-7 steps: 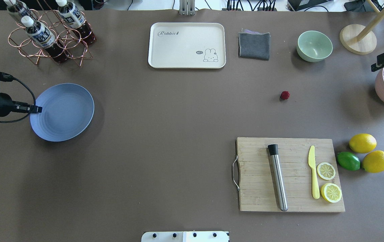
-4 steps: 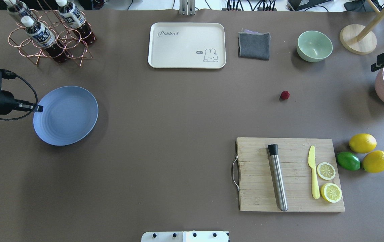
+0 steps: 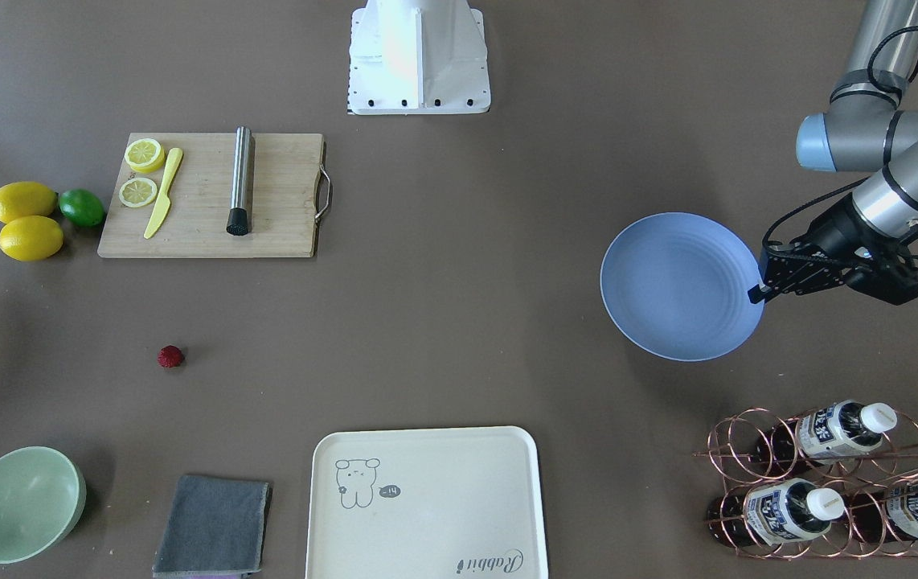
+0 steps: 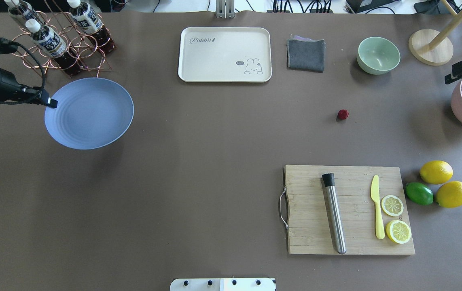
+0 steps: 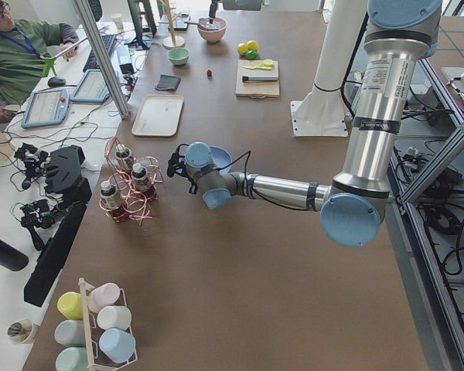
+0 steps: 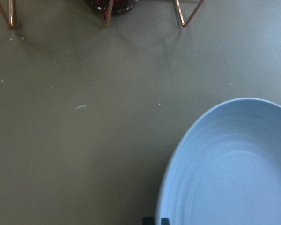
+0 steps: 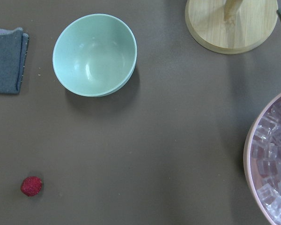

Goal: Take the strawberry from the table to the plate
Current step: 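Move the left gripper toward the blue plate while the right gripper reaches toward the strawberry, then lower the right gripper onto the red strawberry and close it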

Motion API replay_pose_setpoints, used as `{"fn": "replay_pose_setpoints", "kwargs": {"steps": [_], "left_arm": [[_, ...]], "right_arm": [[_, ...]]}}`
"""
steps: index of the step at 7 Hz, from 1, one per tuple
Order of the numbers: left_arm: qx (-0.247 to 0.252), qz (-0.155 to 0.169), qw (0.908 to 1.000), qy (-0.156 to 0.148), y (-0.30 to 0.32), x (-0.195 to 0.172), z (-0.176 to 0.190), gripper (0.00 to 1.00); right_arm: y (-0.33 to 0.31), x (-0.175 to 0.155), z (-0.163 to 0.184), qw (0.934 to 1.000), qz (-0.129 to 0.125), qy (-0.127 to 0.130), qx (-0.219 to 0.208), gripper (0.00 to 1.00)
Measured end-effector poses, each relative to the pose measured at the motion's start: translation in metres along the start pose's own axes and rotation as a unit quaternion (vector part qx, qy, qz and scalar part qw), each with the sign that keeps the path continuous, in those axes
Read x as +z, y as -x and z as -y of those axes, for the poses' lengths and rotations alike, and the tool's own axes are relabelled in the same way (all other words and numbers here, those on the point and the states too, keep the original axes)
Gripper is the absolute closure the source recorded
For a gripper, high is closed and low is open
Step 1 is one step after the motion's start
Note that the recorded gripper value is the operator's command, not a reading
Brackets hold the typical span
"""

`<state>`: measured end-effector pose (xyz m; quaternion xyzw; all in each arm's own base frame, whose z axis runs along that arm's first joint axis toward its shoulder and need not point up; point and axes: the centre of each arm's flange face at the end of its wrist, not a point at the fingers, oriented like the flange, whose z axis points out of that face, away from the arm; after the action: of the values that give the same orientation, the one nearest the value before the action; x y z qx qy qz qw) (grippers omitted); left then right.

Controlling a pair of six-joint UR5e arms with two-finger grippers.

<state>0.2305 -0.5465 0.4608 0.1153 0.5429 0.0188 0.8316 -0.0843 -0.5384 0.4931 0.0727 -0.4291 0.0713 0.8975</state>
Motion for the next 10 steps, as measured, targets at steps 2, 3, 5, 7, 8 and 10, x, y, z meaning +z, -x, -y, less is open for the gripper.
{"fn": "replay_pose_setpoints", "kwargs": {"steps": [2,3,5,7,8,10], "left_arm": [[-0.047,-0.026,0.9986,-0.003,-0.091,0.012,0.003,1.0],[-0.063,-0.035,0.9974,-0.007,-0.139,0.033,-0.012,1.0],[-0.084,-0.049,0.9952,-0.017,-0.207,0.067,-0.036,1.0],[-0.092,-0.045,0.9943,-0.03,-0.257,0.104,-0.062,1.0],[-0.091,-0.038,0.9944,-0.039,-0.279,0.126,-0.082,1.0],[-0.092,-0.028,0.9939,-0.054,-0.308,0.161,-0.122,1.0]], "right_arm": [[0.024,0.009,0.0,0.9999,0.002,0.003,-0.011,0.0],[0.045,0.017,0.001,0.9999,0.002,0.003,-0.01,0.0],[0.099,0.039,0.0,1.0,-0.003,-0.001,0.006,0.0],[0.156,0.064,-0.005,0.9999,-0.007,-0.008,0.008,0.0],[0.171,0.078,-0.011,0.9999,-0.013,-0.007,0.005,0.0],[0.193,0.103,-0.012,0.9997,-0.023,-0.003,0.004,0.0]]}}
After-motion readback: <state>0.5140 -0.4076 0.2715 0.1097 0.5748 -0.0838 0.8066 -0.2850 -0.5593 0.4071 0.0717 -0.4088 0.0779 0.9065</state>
